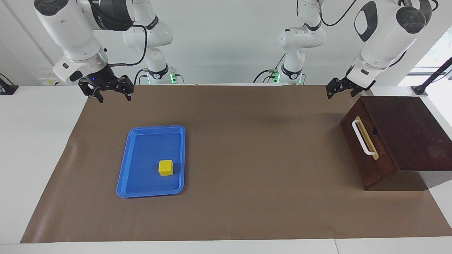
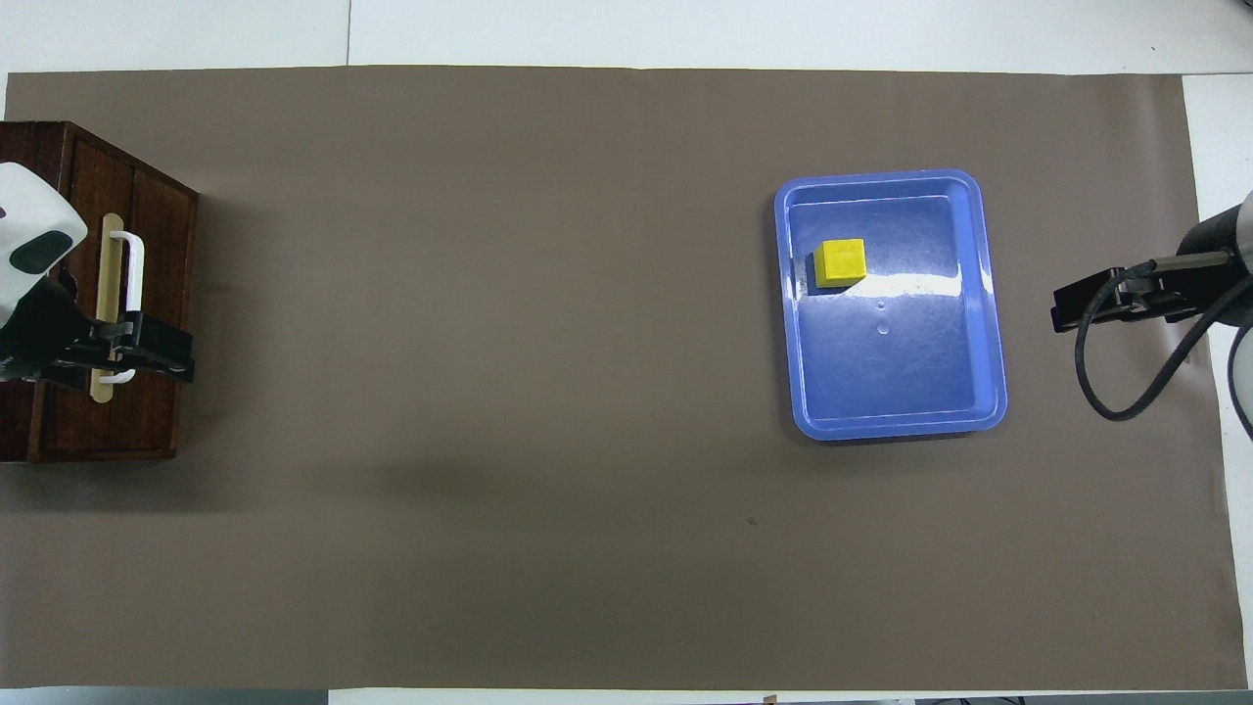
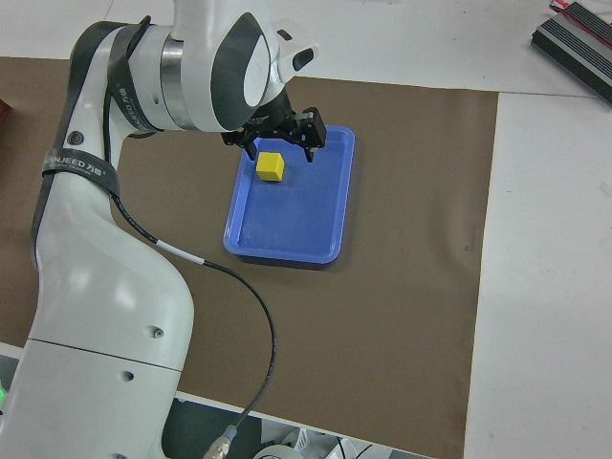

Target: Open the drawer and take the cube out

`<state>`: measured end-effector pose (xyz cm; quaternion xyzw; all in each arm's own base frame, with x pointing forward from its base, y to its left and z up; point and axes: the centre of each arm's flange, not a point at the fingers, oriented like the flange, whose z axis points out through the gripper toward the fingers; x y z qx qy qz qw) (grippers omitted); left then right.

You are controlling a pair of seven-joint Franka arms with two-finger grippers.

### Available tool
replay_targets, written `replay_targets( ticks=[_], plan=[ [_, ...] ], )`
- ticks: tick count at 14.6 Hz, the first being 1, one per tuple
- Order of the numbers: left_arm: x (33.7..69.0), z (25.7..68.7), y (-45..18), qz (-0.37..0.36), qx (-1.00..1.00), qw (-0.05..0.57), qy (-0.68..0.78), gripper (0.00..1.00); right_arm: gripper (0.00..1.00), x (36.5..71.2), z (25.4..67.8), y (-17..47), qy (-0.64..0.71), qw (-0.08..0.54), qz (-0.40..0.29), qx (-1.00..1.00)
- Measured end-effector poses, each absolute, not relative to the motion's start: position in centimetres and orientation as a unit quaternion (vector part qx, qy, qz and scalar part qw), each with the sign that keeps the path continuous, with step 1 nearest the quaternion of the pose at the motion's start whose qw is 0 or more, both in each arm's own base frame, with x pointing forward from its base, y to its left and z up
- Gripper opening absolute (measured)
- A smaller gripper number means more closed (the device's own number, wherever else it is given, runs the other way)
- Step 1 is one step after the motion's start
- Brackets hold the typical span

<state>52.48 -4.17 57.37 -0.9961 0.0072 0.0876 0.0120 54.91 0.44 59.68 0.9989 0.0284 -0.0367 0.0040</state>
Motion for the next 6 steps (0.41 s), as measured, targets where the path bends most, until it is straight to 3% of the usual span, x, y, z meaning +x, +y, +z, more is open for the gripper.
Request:
replay_targets(
  ticks=[6],
  plan=[
    [52.51,57.47,-4.18,0.086,-0.996,0.012,0.008,1.0,1.0,54.91,59.67,0.35,0.028,0.004,-0.037,0.999]
  ],
)
